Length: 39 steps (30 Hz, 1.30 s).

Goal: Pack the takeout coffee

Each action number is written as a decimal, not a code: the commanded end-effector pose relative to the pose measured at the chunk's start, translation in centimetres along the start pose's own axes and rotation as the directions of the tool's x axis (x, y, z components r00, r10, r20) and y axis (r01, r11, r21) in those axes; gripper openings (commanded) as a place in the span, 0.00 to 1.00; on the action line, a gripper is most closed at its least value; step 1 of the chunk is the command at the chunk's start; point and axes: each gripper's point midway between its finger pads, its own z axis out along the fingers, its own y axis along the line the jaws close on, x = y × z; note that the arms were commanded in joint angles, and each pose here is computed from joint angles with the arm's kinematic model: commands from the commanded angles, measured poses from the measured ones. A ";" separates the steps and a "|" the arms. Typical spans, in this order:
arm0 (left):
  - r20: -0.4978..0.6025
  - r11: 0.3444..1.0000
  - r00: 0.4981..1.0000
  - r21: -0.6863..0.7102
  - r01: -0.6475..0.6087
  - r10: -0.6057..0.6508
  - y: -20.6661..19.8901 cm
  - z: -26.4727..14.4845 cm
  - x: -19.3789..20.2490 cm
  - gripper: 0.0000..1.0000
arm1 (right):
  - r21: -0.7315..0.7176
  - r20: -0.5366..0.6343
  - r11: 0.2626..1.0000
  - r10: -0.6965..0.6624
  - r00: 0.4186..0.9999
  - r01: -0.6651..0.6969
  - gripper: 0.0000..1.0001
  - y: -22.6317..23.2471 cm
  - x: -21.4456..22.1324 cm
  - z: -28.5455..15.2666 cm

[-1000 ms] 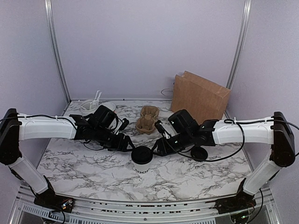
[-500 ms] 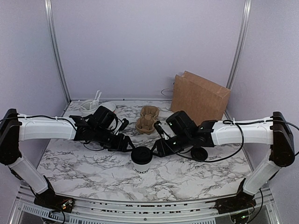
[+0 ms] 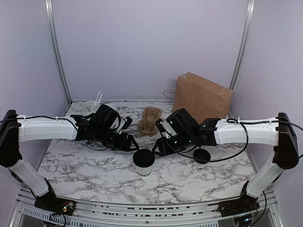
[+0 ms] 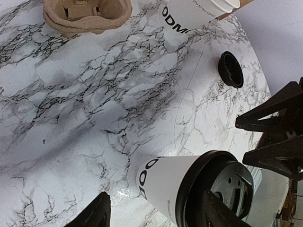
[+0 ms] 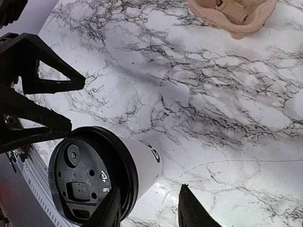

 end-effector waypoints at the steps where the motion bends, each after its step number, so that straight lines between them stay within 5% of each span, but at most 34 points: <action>1: 0.015 1.000 0.999 -0.002 -0.028 0.028 -0.6 -0.5 -0.9 0.67 | -0.003 0.068 1.000 -0.012 0.998 0.012 0.40 1.1 -2.0 -1.6; 11: 0.049 1.000 0.999 -0.007 -0.019 0.019 -1.1 -2.6 -1.0 0.67 | 0.001 0.084 0.997 -0.072 0.994 0.073 0.40 1.2 -2.2 -2.7; 26: 0.059 0.992 0.991 -0.038 0.123 -0.121 -1.3 -3.0 4.3 0.67 | -0.103 0.055 0.976 -0.188 0.981 0.193 0.40 3.3 -1.7 -2.4; 39: 0.026 0.995 0.995 -0.020 0.094 -0.094 -2.3 -1.8 4.6 0.67 | -0.120 0.038 0.975 -0.186 0.982 0.189 0.40 3.8 -1.4 -1.3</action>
